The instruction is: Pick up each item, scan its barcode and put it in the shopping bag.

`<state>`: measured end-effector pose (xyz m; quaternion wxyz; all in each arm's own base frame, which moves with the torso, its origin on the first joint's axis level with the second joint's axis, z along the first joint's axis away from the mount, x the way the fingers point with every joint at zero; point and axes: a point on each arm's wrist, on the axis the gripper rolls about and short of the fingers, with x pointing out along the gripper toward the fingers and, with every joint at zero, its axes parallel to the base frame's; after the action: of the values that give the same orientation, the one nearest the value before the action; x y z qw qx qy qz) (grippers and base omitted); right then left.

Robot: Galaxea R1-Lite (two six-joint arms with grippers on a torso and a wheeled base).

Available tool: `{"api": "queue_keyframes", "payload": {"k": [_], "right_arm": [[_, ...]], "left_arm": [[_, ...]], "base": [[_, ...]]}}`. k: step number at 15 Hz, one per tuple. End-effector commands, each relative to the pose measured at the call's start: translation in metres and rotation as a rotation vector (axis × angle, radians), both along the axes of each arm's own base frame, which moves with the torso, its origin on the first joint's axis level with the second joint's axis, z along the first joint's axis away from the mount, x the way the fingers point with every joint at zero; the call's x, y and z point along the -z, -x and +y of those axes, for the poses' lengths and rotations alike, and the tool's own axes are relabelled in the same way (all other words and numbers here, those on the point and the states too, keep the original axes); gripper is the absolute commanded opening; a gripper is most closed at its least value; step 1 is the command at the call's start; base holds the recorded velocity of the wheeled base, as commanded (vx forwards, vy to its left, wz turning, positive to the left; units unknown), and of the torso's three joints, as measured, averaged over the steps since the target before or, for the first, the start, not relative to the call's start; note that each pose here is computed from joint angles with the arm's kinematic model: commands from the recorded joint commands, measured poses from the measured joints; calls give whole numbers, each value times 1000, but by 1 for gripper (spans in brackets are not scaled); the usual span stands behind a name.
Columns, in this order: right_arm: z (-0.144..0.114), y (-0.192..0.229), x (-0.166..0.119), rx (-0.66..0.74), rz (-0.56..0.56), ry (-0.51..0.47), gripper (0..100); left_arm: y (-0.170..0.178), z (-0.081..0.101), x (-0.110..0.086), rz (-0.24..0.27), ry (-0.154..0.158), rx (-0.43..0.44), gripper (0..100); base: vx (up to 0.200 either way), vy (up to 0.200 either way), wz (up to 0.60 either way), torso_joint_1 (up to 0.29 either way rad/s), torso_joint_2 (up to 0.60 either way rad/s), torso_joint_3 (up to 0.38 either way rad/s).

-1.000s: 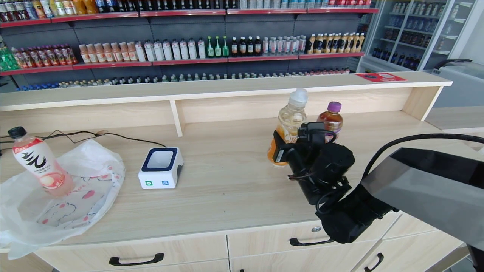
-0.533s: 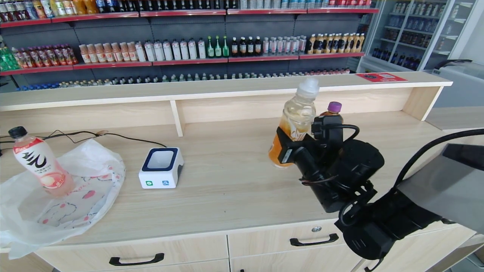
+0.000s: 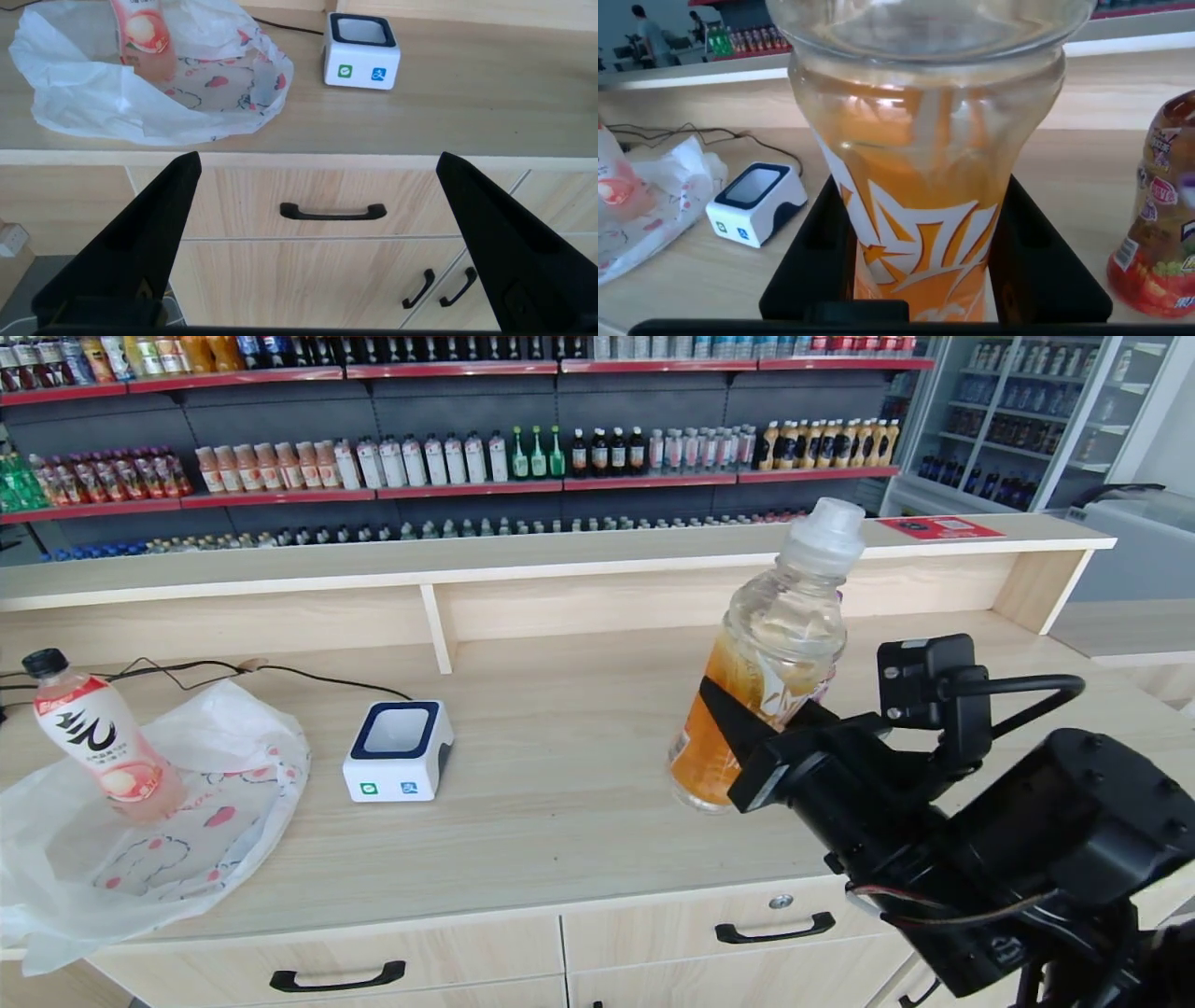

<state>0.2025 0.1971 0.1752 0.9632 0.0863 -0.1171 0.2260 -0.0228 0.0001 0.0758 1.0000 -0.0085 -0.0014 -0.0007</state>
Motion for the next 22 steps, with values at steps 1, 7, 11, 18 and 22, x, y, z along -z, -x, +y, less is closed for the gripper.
{"api": "queue_keyframes", "payload": {"k": [1,7,11,18,22], "right_arm": [[-9,13,-14,-13,-29,-38,0],[-33,40,0,-244,104,-138,0],[-44,55,-7,-453,144,-227,0],[-44,59,-12,-593,235,-350,0],[-33,75,-18,-723,313,-450,0]], "left_arm": [[0,0,0,1,0,-1,100],[0,0,0,1,0,-1,100],[0,0,0,0,0,0,100],[0,0,0,1,0,-1,100],[0,0,0,1,0,-1,100]], "base": [[0,0,0,0,0,0],[0,0,0,0,0,0],[0,0,0,0,0,0],[0,0,0,0,0,0],[0,0,0,0,0,0]]}}
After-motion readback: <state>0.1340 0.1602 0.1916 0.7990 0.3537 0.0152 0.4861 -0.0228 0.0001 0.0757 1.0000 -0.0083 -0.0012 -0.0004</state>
